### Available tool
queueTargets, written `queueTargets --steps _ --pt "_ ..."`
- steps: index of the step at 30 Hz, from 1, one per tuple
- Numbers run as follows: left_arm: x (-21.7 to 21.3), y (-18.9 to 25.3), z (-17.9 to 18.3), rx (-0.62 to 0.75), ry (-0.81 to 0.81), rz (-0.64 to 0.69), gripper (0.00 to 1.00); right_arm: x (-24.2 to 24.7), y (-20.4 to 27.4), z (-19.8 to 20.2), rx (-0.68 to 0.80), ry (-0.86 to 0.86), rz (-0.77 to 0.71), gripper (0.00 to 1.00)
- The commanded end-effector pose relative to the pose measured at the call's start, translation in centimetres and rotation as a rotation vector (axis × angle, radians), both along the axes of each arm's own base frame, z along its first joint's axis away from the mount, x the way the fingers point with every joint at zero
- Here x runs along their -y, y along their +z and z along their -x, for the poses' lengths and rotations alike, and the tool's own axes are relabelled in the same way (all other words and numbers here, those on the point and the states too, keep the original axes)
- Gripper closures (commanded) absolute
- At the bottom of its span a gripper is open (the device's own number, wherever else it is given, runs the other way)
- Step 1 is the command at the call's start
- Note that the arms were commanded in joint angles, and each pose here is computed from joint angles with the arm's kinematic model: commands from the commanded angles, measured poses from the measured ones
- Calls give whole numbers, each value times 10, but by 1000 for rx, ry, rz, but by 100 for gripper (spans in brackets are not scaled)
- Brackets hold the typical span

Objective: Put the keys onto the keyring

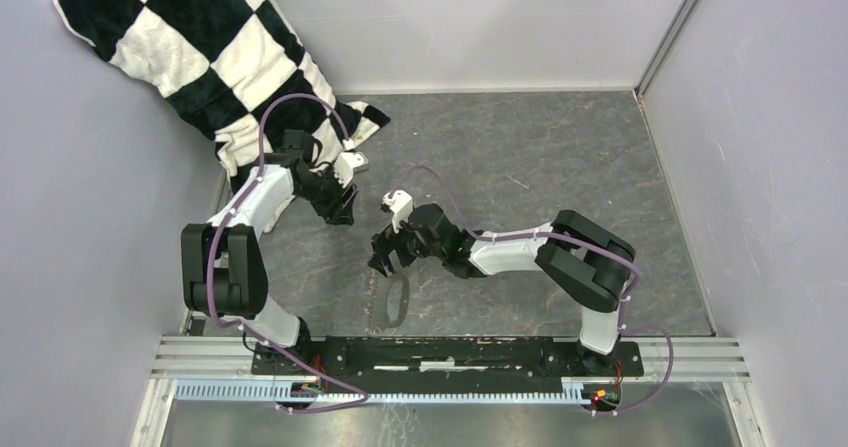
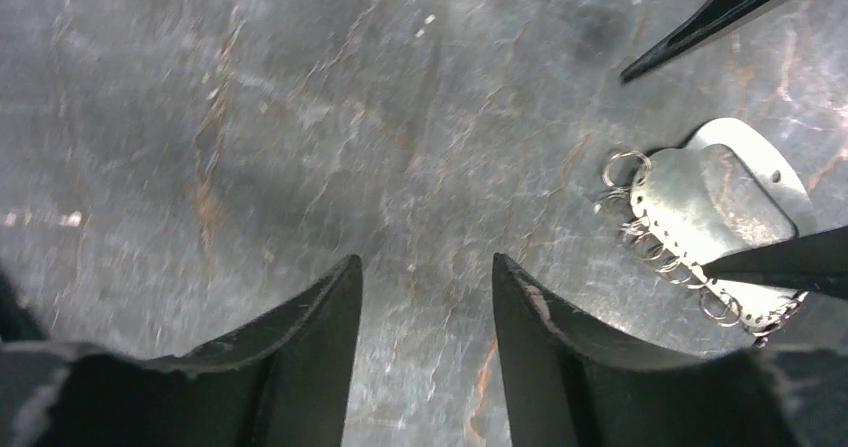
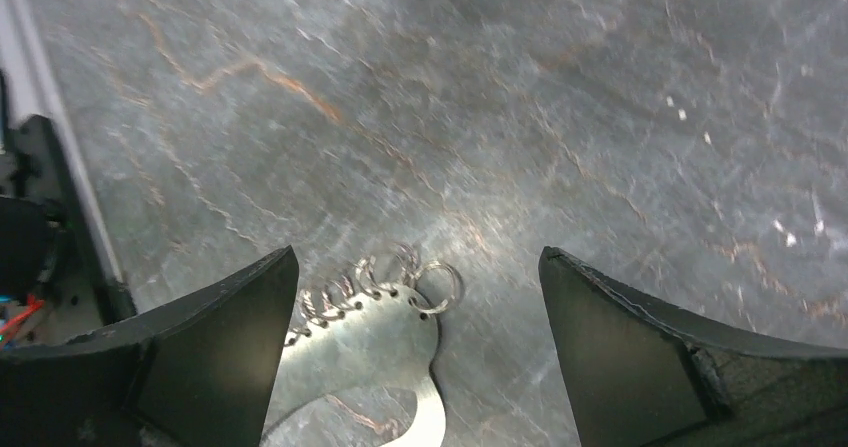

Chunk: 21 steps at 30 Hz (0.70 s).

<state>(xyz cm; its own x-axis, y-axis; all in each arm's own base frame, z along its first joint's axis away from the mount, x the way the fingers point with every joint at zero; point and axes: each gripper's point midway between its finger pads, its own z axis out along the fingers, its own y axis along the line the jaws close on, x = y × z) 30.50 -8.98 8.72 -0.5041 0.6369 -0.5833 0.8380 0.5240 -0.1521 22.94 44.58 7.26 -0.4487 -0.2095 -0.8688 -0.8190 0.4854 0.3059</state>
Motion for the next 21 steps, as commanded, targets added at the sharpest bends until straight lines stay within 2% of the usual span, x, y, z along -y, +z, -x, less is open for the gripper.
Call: queueTargets --steps 1,3,4,5,6,7,9,11,13,14,16,19,21 --pt "-22 31 -25 101 178 -80 40 17 -6 -13 22 -150 203 2" --pt "-36 48 -35 172 241 -133 34 31 31 -21 213 -216 240 2" --pt "-43 58 -39 208 263 -148 32 34 47 -18 236 -209 160 2" --pt "-51 69 -43 244 300 -153 30 39 62 -22 182 -261 35 2" --pt "-57 81 -48 286 345 -151 27 54 59 -29 35 -390 -44 2" --pt "-64 86 -50 308 370 -144 25 59 55 -31 -29 -380 -61 2" --pt "-76 91 -49 324 417 -124 21 49 61 -28 -56 -219 -89 2" --pt "-80 93 -44 325 444 -110 21 47 50 -30 -58 -219 4 2" --pt "-86 93 -40 336 484 -120 20 43 34 -33 -42 -253 188 2" --pt "-90 93 -40 351 509 -132 19 39 24 -28 -26 -240 258 8" --pt "-96 95 -38 378 540 -154 17 23 12 -16 -53 -194 289 25" --pt "-101 97 -34 402 569 -164 11 8 -8 -6 -127 -169 312 27" --pt "-102 96 -31 407 585 -164 9 4 -19 3 -171 -161 339 33"
